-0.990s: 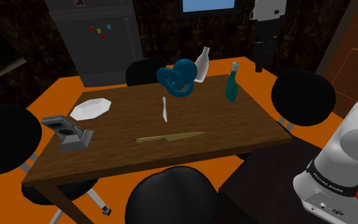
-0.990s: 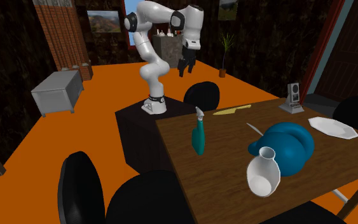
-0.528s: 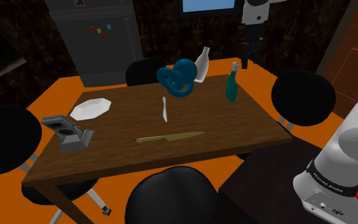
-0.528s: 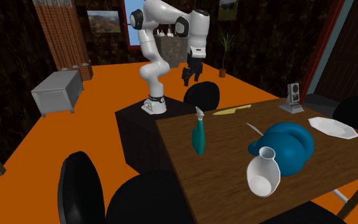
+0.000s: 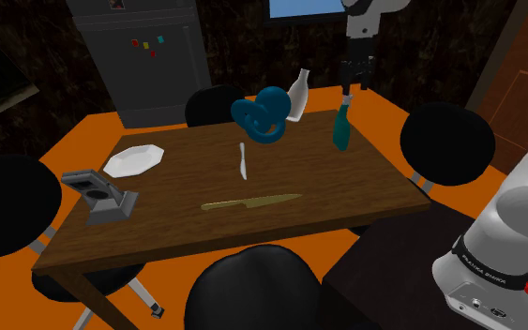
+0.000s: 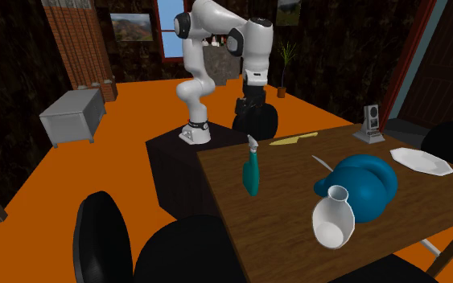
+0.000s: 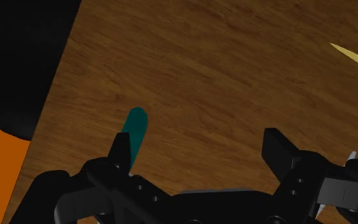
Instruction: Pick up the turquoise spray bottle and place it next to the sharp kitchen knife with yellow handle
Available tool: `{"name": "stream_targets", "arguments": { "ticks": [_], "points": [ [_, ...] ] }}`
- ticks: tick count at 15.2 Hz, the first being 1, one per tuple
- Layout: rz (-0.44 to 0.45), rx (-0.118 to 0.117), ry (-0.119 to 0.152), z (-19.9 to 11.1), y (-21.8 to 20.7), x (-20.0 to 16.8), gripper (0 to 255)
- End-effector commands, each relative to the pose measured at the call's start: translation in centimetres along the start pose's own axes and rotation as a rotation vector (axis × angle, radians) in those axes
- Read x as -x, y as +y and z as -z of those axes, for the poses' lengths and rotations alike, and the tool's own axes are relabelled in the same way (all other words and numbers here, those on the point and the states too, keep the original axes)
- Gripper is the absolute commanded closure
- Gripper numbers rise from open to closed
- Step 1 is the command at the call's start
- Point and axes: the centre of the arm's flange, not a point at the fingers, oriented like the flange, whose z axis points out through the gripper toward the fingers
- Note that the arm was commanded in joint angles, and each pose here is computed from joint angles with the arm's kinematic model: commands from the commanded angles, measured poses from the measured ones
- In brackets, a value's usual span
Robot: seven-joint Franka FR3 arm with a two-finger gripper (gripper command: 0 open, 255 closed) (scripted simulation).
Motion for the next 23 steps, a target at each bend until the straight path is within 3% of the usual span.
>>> {"name": "stream_targets", "arguments": {
  "ticks": [1,10,17,23],
  "points": [
    [-0.024,-0.009,0.009,-0.5,1.6,-2.3,0],
    [-0.126,-0.047,0.045,-1.6,8.9,-10.5,0],
    [-0.126,-0.047,0.045,-5.3,8.8,-10.7,0],
    [-0.126,-0.047,0.045,-5.6,8.7,-10.7,0]
  ]
}}
